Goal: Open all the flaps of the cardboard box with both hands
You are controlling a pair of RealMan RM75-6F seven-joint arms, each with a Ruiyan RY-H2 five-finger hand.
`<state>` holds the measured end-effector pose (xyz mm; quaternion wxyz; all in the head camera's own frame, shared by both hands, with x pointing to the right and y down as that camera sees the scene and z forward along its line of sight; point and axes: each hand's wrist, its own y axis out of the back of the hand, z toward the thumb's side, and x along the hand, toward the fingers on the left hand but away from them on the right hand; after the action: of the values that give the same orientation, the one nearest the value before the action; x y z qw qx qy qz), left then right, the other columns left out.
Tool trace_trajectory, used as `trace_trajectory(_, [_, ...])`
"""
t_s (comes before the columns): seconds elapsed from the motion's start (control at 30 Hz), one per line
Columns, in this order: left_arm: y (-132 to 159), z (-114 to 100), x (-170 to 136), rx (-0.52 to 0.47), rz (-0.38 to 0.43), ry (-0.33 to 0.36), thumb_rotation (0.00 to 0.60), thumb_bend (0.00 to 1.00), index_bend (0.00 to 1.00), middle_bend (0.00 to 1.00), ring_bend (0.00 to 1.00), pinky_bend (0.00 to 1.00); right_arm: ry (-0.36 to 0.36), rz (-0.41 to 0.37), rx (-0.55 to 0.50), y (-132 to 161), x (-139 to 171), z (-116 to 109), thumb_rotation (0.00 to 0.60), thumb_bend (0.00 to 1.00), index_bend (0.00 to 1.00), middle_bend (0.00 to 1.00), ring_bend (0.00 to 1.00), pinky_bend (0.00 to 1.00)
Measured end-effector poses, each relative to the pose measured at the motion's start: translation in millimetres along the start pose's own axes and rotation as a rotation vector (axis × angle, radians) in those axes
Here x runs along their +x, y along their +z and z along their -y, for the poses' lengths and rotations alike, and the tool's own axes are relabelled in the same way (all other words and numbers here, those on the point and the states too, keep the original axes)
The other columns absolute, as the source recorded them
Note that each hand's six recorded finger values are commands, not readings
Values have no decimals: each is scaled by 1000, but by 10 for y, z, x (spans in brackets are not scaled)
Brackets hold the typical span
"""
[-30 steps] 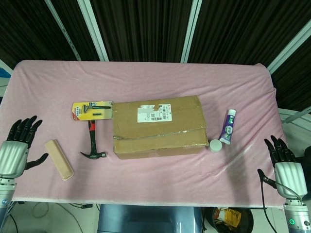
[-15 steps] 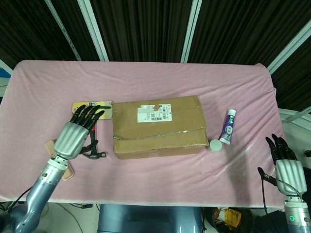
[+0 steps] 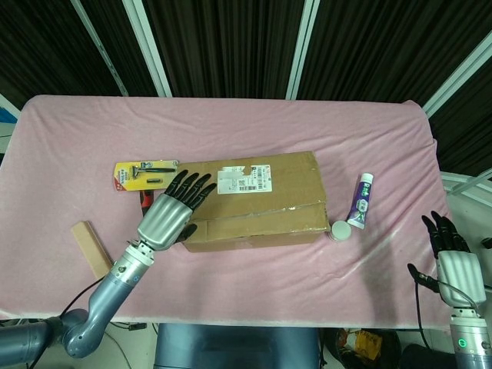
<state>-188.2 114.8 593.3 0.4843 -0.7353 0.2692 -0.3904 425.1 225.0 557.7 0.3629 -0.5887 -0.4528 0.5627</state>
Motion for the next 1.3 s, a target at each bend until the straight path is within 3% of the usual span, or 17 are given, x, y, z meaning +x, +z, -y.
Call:
trace_trajectory(0.17, [34, -18, 130, 28, 11, 19, 600, 393, 0, 0, 0, 0, -1, 5, -3, -8, -3, -4, 600, 284, 0, 1, 6, 225])
trace_trajectory(0.33, [17, -118, 233, 64, 15, 61, 600, 401, 0, 0, 0, 0, -2, 9, -5, -14, -4, -9, 600, 284, 0, 0, 6, 225])
trace_trajectory(0.6, [-138, -525, 553, 145, -3, 188, 600, 401, 0, 0, 0, 0, 1, 14, -13, -22, -13, -5, 600, 284, 0, 0, 7, 225])
trace_trajectory(0.83, [-461, -806, 885, 216, -80, 257, 600, 401, 0, 0, 0, 0, 6, 26, -23, -35, -20, 1, 600, 284, 0, 0, 7, 225])
trace_trajectory(1.1, [-958, -858, 1154, 284, -209, 235, 600, 401, 0, 0, 0, 0, 11, 32, -21, -31, -23, 8, 600, 284, 0, 1, 6, 225])
trace_trajectory(1.3, [-1186, -759, 1021, 240, -256, 205, 600, 333, 0, 0, 0, 0, 4, 46, -18, -64, -27, -22, 600, 284, 0, 1, 7, 225])
